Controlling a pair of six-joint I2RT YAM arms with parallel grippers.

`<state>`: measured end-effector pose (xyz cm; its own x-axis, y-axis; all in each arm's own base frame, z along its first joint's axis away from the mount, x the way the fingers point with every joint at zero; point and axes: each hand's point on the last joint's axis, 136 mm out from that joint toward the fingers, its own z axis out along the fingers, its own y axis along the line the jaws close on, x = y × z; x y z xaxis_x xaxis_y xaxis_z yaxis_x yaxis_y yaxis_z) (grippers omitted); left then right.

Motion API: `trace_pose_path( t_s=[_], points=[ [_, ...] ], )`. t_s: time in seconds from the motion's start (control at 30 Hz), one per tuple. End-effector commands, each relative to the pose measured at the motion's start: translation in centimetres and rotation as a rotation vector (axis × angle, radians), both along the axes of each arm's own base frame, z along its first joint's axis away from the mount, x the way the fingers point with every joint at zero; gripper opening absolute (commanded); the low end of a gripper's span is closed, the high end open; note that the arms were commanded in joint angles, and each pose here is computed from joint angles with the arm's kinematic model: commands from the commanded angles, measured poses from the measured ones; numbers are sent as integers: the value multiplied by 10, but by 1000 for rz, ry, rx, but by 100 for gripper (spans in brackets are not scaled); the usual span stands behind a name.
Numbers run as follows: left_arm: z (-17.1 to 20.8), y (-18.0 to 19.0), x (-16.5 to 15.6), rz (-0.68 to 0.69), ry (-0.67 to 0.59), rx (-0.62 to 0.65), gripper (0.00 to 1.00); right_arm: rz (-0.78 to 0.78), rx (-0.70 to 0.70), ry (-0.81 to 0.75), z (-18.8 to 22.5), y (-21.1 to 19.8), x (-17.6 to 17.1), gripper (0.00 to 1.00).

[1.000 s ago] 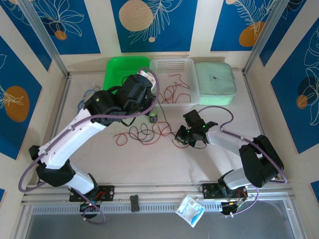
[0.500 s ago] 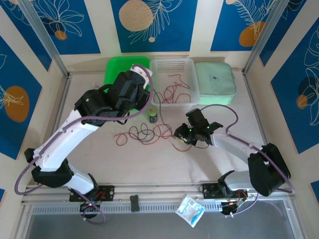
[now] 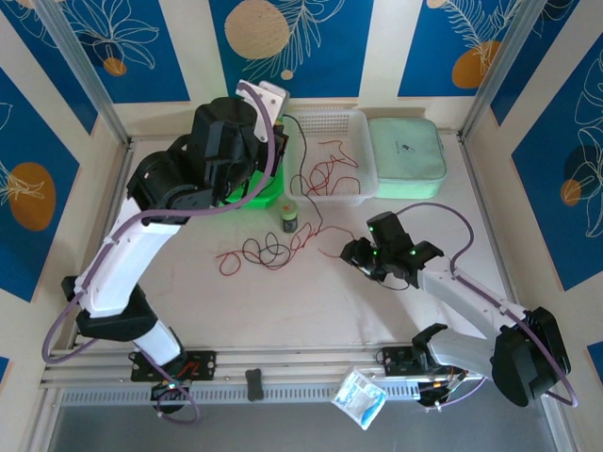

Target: Untangle the cables

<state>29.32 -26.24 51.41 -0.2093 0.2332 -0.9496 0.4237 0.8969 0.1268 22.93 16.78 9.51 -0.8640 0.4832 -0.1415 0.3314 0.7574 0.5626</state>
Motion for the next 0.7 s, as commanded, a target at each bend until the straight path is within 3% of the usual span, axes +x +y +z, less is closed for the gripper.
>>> trace_pose_path(
  t_s=[0.0, 0.33, 0.47, 0.67],
  points=[
    [25, 11, 1, 19, -71, -18, 4, -42, -24, 49, -16, -10, -10, 46],
    [29, 17, -4, 12, -74, -29, 4, -9, 7, -11, -20, 10, 19, 54],
    [31, 20, -7, 9, -74, -34, 4, 8, 37, -122, 13, 20, 42, 62],
    [25, 20, -10, -1, -55, -36, 4, -131, 70, -239, 68, 4, 70, 60]
  ],
)
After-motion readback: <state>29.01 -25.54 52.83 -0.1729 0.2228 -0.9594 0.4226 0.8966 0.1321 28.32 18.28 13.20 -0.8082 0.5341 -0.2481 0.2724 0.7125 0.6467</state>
